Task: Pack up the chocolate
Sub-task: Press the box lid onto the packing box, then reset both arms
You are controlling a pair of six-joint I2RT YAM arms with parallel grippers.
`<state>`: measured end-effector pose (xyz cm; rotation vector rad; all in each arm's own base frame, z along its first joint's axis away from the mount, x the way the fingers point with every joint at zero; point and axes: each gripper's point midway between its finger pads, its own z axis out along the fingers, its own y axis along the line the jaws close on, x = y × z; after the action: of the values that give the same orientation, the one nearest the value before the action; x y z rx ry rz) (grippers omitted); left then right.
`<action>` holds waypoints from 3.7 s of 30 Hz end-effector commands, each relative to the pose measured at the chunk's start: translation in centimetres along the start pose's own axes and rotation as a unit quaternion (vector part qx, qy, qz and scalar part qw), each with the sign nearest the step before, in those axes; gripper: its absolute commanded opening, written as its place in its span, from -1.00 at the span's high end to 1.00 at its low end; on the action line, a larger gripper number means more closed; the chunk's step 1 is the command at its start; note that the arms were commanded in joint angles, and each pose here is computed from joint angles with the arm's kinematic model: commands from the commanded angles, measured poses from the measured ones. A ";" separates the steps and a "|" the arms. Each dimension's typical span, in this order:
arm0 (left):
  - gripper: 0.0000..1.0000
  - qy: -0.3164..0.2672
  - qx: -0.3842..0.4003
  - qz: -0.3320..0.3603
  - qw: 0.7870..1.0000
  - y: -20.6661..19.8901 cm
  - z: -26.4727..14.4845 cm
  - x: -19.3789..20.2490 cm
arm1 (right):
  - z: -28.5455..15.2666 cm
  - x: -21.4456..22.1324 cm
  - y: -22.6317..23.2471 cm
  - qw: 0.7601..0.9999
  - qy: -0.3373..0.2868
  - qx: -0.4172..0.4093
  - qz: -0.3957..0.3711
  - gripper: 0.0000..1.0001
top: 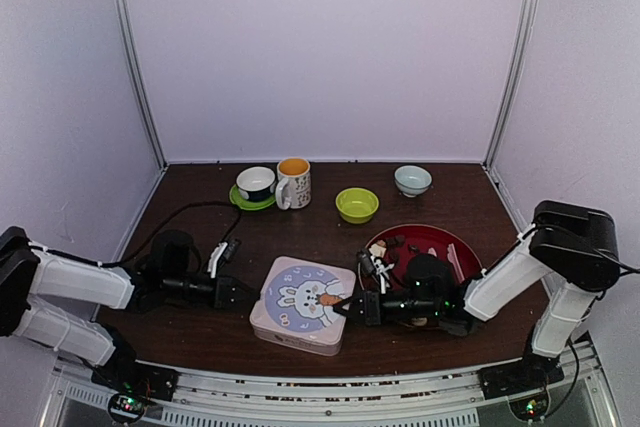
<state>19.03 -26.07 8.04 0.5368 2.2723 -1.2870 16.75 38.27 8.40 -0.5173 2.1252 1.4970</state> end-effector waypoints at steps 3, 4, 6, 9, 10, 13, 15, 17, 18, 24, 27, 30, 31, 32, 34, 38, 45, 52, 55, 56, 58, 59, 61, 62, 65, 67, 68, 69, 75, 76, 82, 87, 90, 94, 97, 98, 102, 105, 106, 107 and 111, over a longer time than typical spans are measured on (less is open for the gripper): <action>1.00 0.027 -0.005 -0.035 0.999 2.4 1.4 3.1 | -0.7 1.8 4.0 0.997 0.042 -0.028 -0.062 1.00; 1.00 0.030 -0.004 -0.038 0.999 2.6 1.6 3.3 | -0.6 2.2 4.3 0.996 0.051 -0.031 -0.069 1.00; 1.00 0.016 0.007 -0.039 0.999 2.0 1.2 3.1 | -0.5 3.2 4.0 0.995 0.065 -0.025 -0.071 1.00; 1.00 0.003 0.004 -0.029 1.000 1.2 0.1 2.6 | -0.1 4.9 1.5 0.995 0.085 0.002 -0.058 1.00; 1.00 0.002 0.004 -0.023 1.000 0.7 -0.2 2.3 | 0.2 5.6 0.4 0.995 0.091 0.015 -0.047 1.00; 1.00 0.005 0.003 -0.007 1.000 -0.5 -1.0 1.9 | 0.8 5.9 0.1 0.995 0.095 -0.012 -0.022 1.00; 1.00 0.007 0.000 0.001 1.000 -1.2 -1.5 1.7 | 0.4 5.5 0.4 0.995 0.089 -0.008 -0.034 1.00; 1.00 0.005 -0.003 0.010 1.000 -1.9 -2.0 1.3 | -0.5 4.9 1.1 0.995 0.080 -0.006 -0.054 1.00; 1.00 0.006 -0.008 0.011 1.000 -1.9 -2.2 1.4 | -0.9 4.6 1.5 0.995 0.073 -0.006 -0.063 1.00; 0.91 -0.032 -0.076 0.061 0.995 -2.4 -4.6 -1.8 | -3.7 2.2 0.9 0.988 0.040 0.075 -0.128 1.00; 0.77 -0.060 -0.115 0.094 0.987 -2.8 -6.2 -3.9 | -5.1 -0.4 0.4 0.976 0.014 0.143 -0.162 1.00; 0.55 -0.079 -0.153 0.110 0.979 -2.4 -7.2 -5.4 | -6.9 -3.8 0.6 0.962 -0.022 0.191 -0.193 1.00; 0.42 -0.084 -0.170 0.110 0.976 -2.0 -7.4 -5.8 | -7.6 -5.1 0.5 0.957 -0.039 0.207 -0.199 1.00; 0.29 -0.089 -0.187 0.108 0.972 -1.7 -7.6 -6.3 | -8.4 -6.3 0.3 0.951 -0.054 0.224 -0.205 1.00; -0.17 -0.103 -0.222 0.100 0.964 -0.9 -8.1 -7.6 | -10.5 -9.1 -0.3 0.940 -0.094 0.259 -0.203 0.97; -0.95 -0.148 -0.286 0.098 0.942 0.0 -10.1 -10.5 | -15.4 -13.7 -2.8 0.901 -0.168 0.351 -0.192 -0.06; -0.96 -0.222 -0.433 0.050 0.872 5.2 -16.4 -14.3 | -25.0 -18.6 -5.6 0.790 -0.262 0.523 -0.183 -1.00; -0.96 -0.281 -0.514 0.057 0.808 8.7 -21.7 -15.8 | -32.3 -21.5 -7.8 0.713 -0.348 0.588 -0.158 -1.00; -0.96 -0.297 -0.591 0.066 0.748 10.2 -25.0 -16.3 | -34.4 -21.8 -8.8 0.680 -0.362 0.613 -0.176 -1.00; -0.95 -0.305 -0.603 0.067 0.734 10.4 -25.7 -16.6 | -34.8 -21.6 -9.2 0.672 -0.362 0.618 -0.188 -1.00; -0.95 -0.322 -0.627 0.075 0.705 11.0 -27.1 -17.0 | -35.2 -21.4 -9.8 0.660 -0.358 0.625 -0.213 -1.00; -0.96 -0.326 -0.640 0.084 0.691 11.3 -27.5 -17.1 | -35.2 -21.4 -10.1 0.657 -0.355 0.625 -0.226 -1.00; -0.96 -0.327 -0.656 0.114 0.671 12.3 -27.6 -17.1 | -35.3 -21.0 -11.2 0.655 -0.341 0.634 -0.230 -1.00; -0.96 -0.328 -0.658 0.134 0.664 12.5 -27.5 -17.5 | -35.4 -20.9 -11.8 0.657 -0.336 0.636 -0.226 -1.00; -0.95 -0.317 -0.661 0.151 0.663 14.2 -27.4 -18.2 | -35.9 -20.5 -13.7 0.680 -0.340 0.613 -0.216 -1.00; -0.95 -0.317 -0.657 0.140 0.670 15.5 -27.3 -18.4 | -36.6 -20.1 -14.8 0.680 -0.360 0.604 -0.207 -1.00; -0.95 -0.315 -0.651 0.140 0.677 16.1 -27.0 -18.4 | -36.9 -19.9 -15.2 0.679 -0.367 0.600 -0.210 -1.00; -0.95 -0.323 -0.637 0.147 0.684 16.2 -26.6 -18.7 | -37.2 -19.8 -15.4 0.676 -0.376 0.597 -0.213 -1.00; -0.95 -0.308 -0.633 0.166 0.691 18.6 -25.9 -18.7 | -35.6 -21.5 -17.1 0.709 -0.379 0.549 -0.230 -1.00; -0.95 -0.307 -0.633 0.170 0.690 18.6 -25.8 -18.7 | -36.1 -21.0 -17.4 0.699 -0.391 0.556 -0.222 -1.00; -0.96 -0.321 -0.617 0.186 0.694 19.3 -25.2 -18.9 | -36.2 -20.8 -17.6 0.698 -0.387 0.562 -0.219 -1.00; -0.96 -0.322 -0.602 0.174 0.710 20.0 -25.6 -19.3 | -35.7 -20.7 -17.3 0.700 -0.382 0.557 -0.231 -1.00; -0.96 -0.319 -0.596 0.174 0.716 20.2 -25.4 -19.3 | -35.8 -20.7 -17.5 0.699 -0.382 0.561 -0.226 -1.00; -0.96 -0.323 -0.584 0.184 0.722 19.9 -25.2 -19.3 | -35.9 -20.7 -17.5 0.698 -0.383 0.562 -0.223 -1.00; -0.96 -0.333 -0.578 0.191 0.720 19.6 -25.1 -18.6 | -35.9 -20.8 -17.5 0.698 -0.383 0.562 -0.224 -1.00; -0.96 -0.339 -0.574 0.197 0.719 19.5 -24.8 -17.9 | -35.9 -20.8 -17.5 0.698 -0.383 0.562 -0.224 -1.00; -0.96 -0.356 -0.577 0.203 0.707 19.3 -25.3 -18.0 | -35.9 -20.8 -17.5 0.698 -0.382 0.563 -0.224 -1.00; -0.96 -0.366 -0.591 0.183 0.695 19.5 -26.2 -17.7 | -35.9 -20.8 -17.6 0.698 -0.382 0.562 -0.224 -1.00; -0.96 -0.365 -0.591 0.184 0.696 19.5 -26.1 -17.7 | -35.8 -20.8 -17.5 0.698 -0.382 0.562 -0.224 -1.00; -0.96 -0.363 -0.592 0.180 0.697 19.6 -26.1 -17.6 | -35.9 -20.8 -17.6 0.698 -0.382 0.563 -0.224 -1.00; -0.96 -0.364 -0.591 0.182 0.696 19.6 -26.1 -17.7 | -35.9 -20.8 -17.6 0.698 -0.382 0.563 -0.224 -1.00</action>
<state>38.55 3.70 14.78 -0.0123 1.7271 0.3004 37.17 -0.87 16.52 0.0868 1.6255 -0.0870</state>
